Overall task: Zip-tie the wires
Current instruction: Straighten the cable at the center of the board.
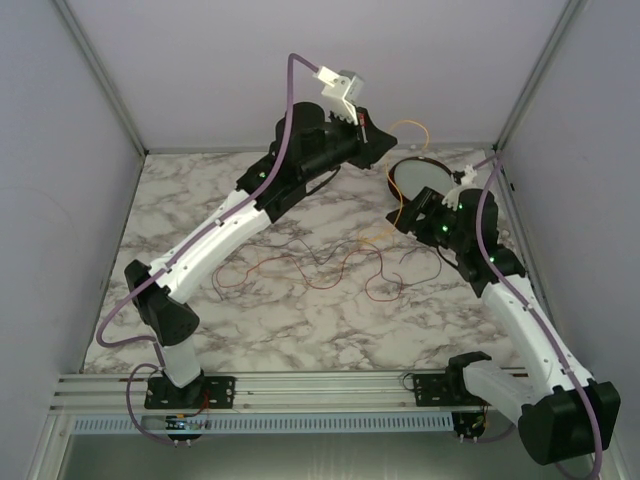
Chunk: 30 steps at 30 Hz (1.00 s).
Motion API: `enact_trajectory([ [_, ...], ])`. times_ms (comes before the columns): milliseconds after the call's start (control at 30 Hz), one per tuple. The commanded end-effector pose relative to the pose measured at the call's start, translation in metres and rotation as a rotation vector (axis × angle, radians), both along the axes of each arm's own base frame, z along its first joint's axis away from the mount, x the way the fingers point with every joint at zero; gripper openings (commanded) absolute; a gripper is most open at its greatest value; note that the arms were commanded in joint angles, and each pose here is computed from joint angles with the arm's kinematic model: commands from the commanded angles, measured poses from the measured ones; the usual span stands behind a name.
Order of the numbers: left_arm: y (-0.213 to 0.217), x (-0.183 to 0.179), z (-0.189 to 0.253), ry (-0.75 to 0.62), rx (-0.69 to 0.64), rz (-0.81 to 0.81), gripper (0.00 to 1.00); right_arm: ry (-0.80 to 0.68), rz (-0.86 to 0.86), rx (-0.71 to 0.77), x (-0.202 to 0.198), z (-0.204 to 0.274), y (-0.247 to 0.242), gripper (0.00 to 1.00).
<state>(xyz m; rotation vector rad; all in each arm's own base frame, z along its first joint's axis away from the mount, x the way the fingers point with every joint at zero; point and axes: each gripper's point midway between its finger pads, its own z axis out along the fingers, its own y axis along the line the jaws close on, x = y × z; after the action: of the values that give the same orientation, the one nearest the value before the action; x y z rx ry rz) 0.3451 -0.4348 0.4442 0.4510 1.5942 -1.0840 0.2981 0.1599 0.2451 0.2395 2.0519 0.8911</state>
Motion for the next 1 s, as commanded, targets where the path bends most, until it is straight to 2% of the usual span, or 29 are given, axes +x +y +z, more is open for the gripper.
enact_trajectory([
  [0,0.005,-0.010,0.025,-0.051,-0.048,-0.010,0.00,-0.007,0.036,0.070,0.001,0.005,0.010,0.67],
  [233,0.006,-0.009,0.023,-0.055,-0.041,0.005,0.00,0.030,0.089,0.133,-0.010,-0.001,0.021,0.58],
  [333,0.004,-0.009,0.019,-0.050,-0.038,0.000,0.00,0.062,0.085,0.142,-0.015,-0.016,0.020,0.48],
  [367,0.004,-0.011,0.018,-0.049,-0.041,-0.005,0.00,0.066,0.083,0.148,-0.015,-0.019,0.021,0.40],
  [467,0.004,-0.012,0.018,-0.051,-0.046,-0.006,0.00,0.069,0.094,0.164,-0.014,-0.024,0.024,0.07],
  [500,0.007,-0.011,0.018,-0.051,-0.038,0.005,0.00,0.067,0.095,0.158,-0.013,-0.025,0.024,0.00],
  [667,0.052,0.007,0.026,-0.064,0.004,0.146,0.00,0.081,0.002,0.023,-0.005,-0.042,-0.005,0.00],
  [833,0.144,0.028,0.021,-0.039,0.006,0.363,0.00,0.094,-0.114,-0.216,0.004,-0.054,-0.049,0.00],
  [967,0.220,0.031,-0.006,-0.002,0.073,0.586,0.00,0.167,-0.180,-0.453,0.004,-0.067,-0.086,0.00],
])
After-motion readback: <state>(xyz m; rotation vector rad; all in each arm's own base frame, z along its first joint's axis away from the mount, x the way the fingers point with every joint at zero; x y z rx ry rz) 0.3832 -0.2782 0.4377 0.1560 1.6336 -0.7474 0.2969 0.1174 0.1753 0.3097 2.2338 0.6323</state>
